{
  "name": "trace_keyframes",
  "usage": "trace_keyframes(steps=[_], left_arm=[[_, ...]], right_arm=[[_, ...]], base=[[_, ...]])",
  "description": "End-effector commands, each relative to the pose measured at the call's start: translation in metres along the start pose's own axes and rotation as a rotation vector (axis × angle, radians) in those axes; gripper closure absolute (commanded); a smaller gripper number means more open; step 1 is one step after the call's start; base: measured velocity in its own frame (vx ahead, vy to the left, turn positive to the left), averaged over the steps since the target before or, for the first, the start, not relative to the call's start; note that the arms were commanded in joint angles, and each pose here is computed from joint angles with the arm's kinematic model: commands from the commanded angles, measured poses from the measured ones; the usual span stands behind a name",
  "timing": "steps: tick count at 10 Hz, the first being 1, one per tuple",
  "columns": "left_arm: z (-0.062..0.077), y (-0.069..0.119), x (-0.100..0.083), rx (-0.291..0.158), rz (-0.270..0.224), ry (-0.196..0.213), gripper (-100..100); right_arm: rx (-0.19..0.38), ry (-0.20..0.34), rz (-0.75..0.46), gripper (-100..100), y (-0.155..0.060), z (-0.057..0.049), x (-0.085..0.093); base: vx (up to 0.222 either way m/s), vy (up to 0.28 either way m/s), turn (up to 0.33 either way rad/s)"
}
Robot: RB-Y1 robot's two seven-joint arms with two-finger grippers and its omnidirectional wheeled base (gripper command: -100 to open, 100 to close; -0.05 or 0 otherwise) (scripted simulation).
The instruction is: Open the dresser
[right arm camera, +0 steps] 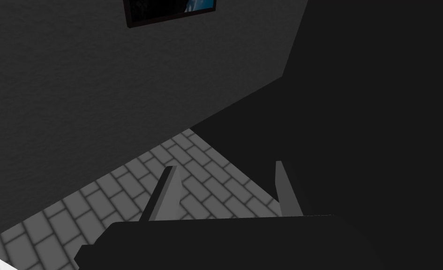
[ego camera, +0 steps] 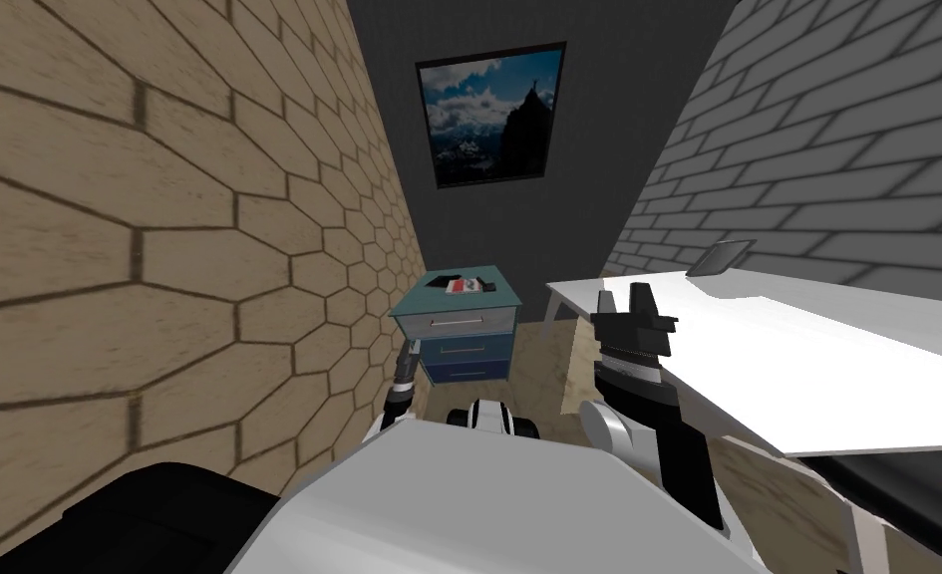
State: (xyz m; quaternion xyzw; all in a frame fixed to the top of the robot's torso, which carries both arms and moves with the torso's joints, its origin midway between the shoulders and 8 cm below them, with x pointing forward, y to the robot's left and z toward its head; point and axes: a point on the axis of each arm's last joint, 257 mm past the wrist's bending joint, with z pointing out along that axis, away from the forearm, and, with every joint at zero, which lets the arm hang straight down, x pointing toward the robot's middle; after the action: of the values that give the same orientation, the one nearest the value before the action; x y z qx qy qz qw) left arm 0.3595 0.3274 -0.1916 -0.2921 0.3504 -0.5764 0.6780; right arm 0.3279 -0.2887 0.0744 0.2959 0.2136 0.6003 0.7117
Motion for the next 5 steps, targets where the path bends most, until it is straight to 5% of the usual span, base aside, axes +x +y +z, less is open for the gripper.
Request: trace_keyframes(steps=[1,5], left_arm=[[-0.011,0.006,-0.001,0.0,-0.007,-0.011,-100],[-0.03,0.02,0.0,-0.024,-0.019,-0.028,-100]], right_arm=[[0.0,0.0,0.0,0,0.0,0.0,0.0],[0.0,0.0,0.0,0,0.0,0.0,0.0]], base=[[0.093,-0.026,0.003],[0.095,-0.025,0.002]])
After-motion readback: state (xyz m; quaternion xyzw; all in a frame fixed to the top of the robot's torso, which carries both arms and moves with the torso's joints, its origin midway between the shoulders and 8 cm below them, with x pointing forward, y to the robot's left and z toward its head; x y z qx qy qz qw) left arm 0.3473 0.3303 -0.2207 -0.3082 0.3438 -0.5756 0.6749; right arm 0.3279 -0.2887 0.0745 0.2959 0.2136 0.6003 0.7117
